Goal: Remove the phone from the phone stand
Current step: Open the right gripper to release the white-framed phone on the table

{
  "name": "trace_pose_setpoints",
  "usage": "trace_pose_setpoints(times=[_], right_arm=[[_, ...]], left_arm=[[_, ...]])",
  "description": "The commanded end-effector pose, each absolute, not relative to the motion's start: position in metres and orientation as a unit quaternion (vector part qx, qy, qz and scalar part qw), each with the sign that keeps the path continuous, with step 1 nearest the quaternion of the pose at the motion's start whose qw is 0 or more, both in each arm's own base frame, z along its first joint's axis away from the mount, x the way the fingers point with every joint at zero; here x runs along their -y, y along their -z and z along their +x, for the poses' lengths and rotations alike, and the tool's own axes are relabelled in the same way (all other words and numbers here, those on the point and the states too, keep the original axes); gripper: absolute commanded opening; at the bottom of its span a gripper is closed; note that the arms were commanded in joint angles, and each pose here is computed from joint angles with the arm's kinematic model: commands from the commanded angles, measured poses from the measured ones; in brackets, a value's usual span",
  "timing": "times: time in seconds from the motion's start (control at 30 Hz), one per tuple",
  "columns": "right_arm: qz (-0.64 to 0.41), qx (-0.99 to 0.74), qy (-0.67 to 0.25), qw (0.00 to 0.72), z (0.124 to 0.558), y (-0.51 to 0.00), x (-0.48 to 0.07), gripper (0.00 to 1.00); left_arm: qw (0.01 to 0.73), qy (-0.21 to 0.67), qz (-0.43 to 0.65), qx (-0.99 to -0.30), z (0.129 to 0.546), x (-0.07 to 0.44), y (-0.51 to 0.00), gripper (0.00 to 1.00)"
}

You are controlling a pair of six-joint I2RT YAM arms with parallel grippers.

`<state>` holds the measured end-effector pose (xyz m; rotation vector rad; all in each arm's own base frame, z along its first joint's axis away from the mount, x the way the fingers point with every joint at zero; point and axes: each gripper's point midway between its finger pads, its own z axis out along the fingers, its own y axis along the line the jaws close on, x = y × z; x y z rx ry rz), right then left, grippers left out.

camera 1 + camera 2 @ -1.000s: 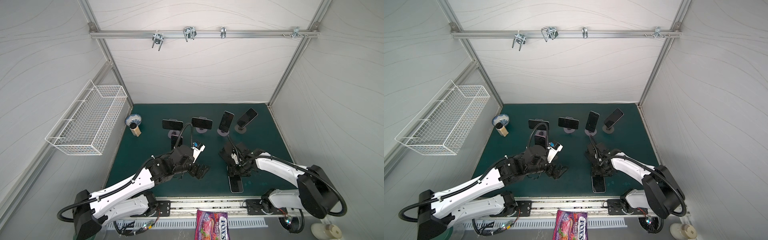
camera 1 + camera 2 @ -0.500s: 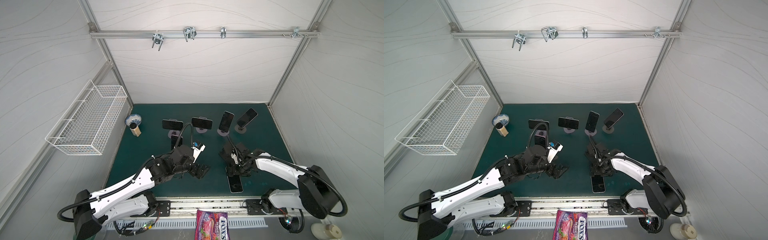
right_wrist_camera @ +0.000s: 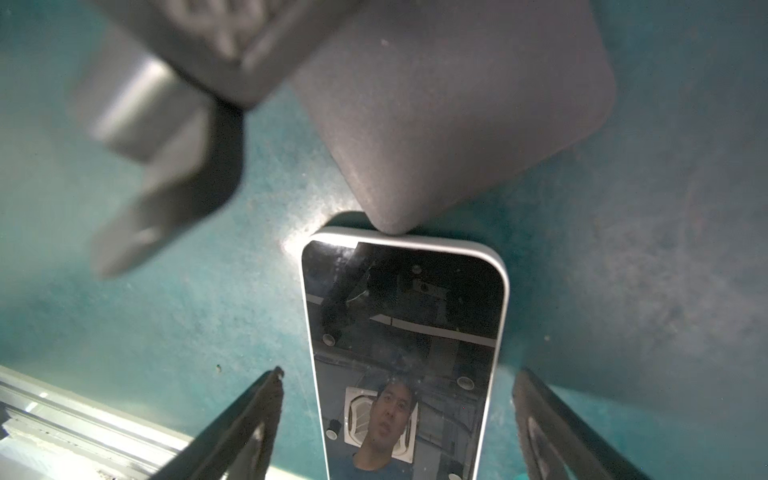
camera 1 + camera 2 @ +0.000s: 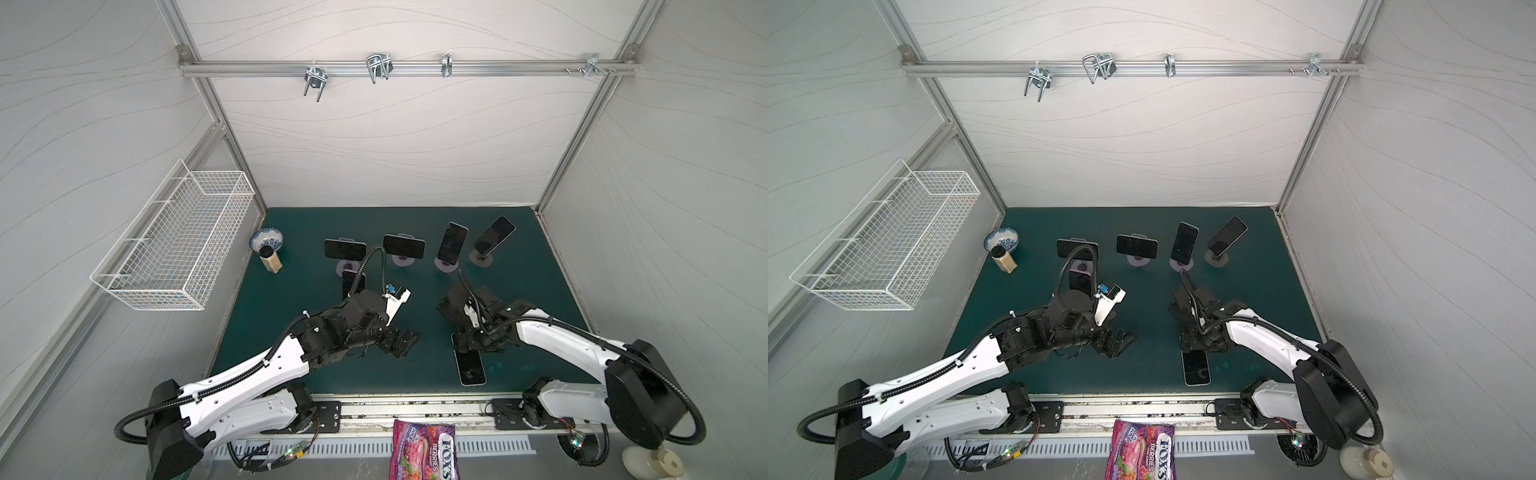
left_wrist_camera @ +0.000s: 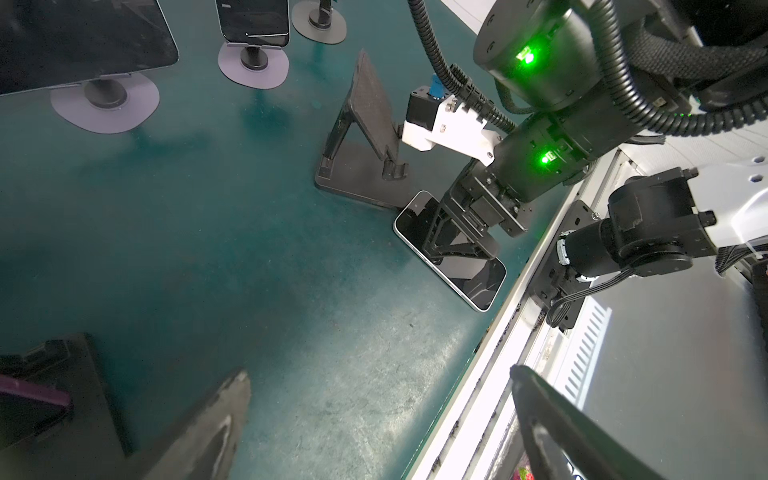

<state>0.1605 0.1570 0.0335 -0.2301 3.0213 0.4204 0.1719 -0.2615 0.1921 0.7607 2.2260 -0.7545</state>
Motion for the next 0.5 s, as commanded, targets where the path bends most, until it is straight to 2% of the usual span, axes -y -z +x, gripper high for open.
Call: trace_pose_setpoints(times=[0.0, 0.47], right_arm=[[-0.076, -0.986, -0.139, 0.05, 0.16, -0.036, -0.157, 0.89], [-0.075, -0.983, -0.149, 0.082, 0.162, -0.059, -0.154, 0.9]], left_arm=[[0.358, 0.303, 0.279, -0.838, 0.176, 0.264, -0.218, 0.99], [0.365, 0.301, 0.275, -0.837, 0.175, 0.26, -0.225, 0.99]])
